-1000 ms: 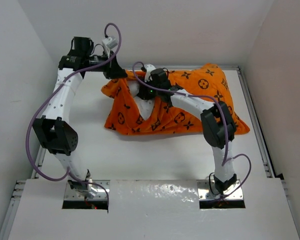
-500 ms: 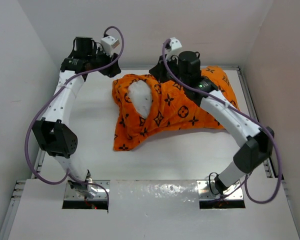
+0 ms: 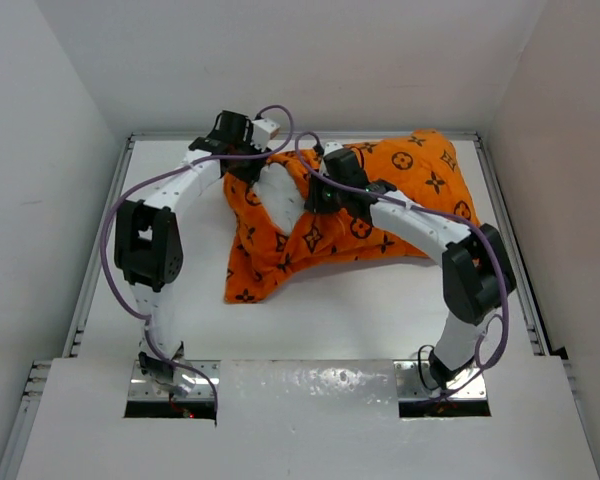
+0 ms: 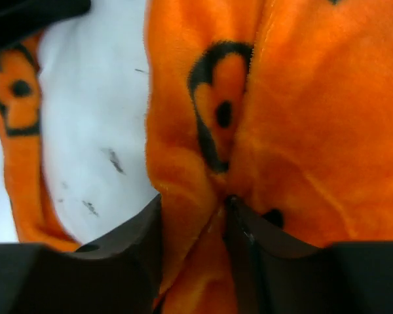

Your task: Put the pillow into the pillowcase

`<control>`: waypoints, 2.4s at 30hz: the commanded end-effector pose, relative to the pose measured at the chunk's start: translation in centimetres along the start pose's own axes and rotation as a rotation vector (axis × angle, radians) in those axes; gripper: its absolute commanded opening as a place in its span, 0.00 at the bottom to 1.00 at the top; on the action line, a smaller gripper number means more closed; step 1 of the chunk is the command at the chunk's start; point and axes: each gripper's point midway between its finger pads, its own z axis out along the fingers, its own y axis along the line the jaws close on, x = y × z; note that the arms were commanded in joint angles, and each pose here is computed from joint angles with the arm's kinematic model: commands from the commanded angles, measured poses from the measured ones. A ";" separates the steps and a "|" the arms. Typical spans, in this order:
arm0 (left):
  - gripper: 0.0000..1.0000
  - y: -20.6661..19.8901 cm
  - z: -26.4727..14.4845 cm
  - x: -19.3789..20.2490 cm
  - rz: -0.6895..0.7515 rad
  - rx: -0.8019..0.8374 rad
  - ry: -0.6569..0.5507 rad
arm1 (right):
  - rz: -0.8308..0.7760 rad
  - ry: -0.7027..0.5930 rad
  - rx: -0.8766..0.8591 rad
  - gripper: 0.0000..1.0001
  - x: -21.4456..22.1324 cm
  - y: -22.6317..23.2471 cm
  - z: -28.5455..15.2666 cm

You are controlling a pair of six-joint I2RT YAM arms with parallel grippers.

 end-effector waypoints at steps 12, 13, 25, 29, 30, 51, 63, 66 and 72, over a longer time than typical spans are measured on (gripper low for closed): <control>0.35 6.9 -2.5 1.6 0.003 -0.335 0.030 | -0.294 -0.259 -0.323 0.00 -6.7 6.5 -6.5; 0.28 7.0 -2.3 1.5 0.000 -0.333 0.030 | -0.292 -0.248 -0.365 0.00 -6.5 7.2 -6.9; 0.00 0.4 -20.1 -17.6 0.169 0.264 -0.612 | -0.184 -0.464 -0.556 0.00 -13.0 7.4 -11.2; 0.00 -10.0 -21.7 -16.0 0.164 0.781 -0.614 | -0.171 -0.515 -0.570 0.00 -15.3 8.0 -11.3; 0.00 -11.8 -21.1 -15.2 0.137 0.847 -0.576 | -0.163 -0.526 -0.567 0.00 -15.7 8.0 -11.2; 0.43 18.6 -12.0 -1.1 -0.313 -0.138 -0.246 | -0.140 -0.194 -0.178 0.38 -6.7 -0.2 -11.5; 1.00 10.0 -1.2 17.1 -0.274 0.217 0.138 | 0.129 0.107 -0.150 0.98 11.0 -2.7 -11.1; 1.00 9.0 0.1 16.4 -0.269 0.227 0.104 | 0.190 0.051 -0.117 0.99 11.9 -3.8 -10.3; 0.63 8.6 2.5 18.6 -0.332 0.184 0.159 | 0.358 -0.068 -0.056 0.99 10.9 -7.0 -7.4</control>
